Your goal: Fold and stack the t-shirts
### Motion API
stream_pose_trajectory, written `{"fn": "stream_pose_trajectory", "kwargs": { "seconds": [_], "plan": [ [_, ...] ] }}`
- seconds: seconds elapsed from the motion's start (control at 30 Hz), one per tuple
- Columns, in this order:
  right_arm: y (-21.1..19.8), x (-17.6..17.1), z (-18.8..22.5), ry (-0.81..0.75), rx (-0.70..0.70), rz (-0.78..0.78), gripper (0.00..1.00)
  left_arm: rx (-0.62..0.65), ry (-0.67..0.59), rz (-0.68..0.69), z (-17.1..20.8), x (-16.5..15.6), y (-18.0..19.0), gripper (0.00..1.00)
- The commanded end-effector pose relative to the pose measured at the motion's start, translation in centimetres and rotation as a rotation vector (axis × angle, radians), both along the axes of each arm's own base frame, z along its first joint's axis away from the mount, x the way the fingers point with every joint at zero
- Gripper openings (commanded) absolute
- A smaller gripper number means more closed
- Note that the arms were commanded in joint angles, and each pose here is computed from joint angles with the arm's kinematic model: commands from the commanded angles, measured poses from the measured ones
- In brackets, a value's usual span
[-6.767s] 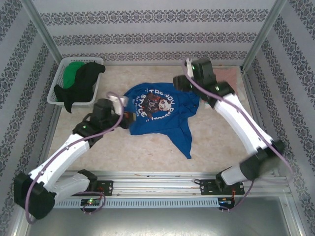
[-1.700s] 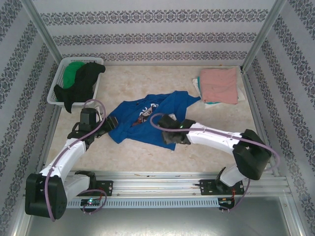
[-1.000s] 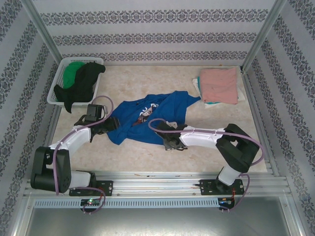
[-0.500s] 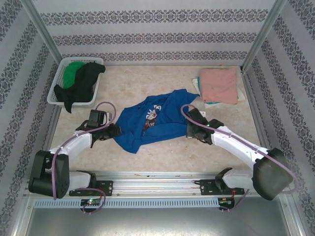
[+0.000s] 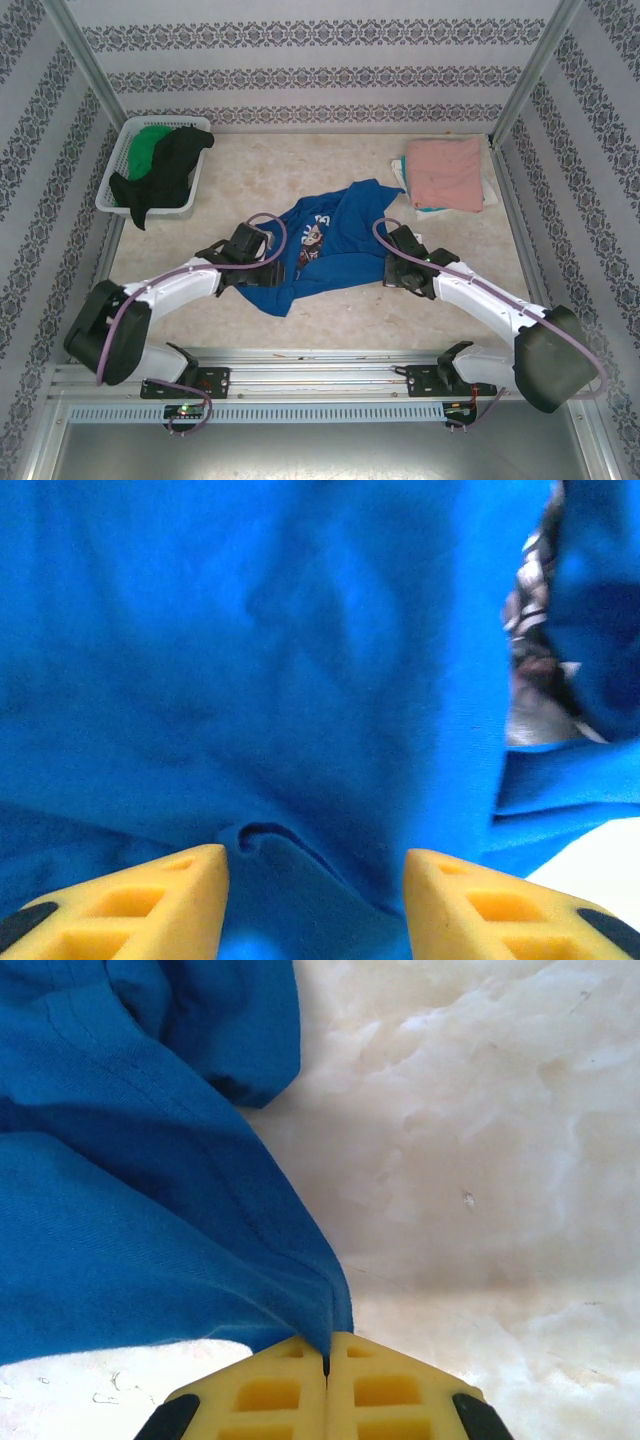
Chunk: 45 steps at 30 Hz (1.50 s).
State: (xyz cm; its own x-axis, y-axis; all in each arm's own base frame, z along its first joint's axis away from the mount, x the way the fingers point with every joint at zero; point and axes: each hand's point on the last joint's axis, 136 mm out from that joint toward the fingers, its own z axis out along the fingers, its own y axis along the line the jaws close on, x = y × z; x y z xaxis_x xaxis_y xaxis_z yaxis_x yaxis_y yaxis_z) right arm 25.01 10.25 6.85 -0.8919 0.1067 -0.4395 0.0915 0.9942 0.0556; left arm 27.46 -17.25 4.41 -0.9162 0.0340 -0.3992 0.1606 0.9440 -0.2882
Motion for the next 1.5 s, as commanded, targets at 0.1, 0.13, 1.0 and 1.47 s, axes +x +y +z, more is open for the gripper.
{"fn": "stream_pose_trajectory", "kwargs": {
  "seconds": [0.1, 0.13, 1.0, 1.47],
  "plan": [
    [-0.4, -0.3, -0.5, 0.001, -0.003, 0.006, 0.00, 0.088, 0.024, -0.003, -1.3, 0.4, 0.7, 0.41],
    [-0.5, -0.3, -0.5, 0.000, -0.005, 0.004, 0.00, 0.092, 0.019, 0.001, -1.1, 0.4, 0.9, 0.34],
    [-2.5, 5.8, 24.2, -0.533, 0.018, 0.036, 0.00, 0.322, -0.749, 0.225, 29.7, 6.8, 9.7, 0.00],
    [-1.6, 21.5, 37.3, -0.721, 0.087, 0.009, 0.00, 0.107, -0.950, 0.306, 43.0, 26.3, 12.7, 0.00]
  ]
}}
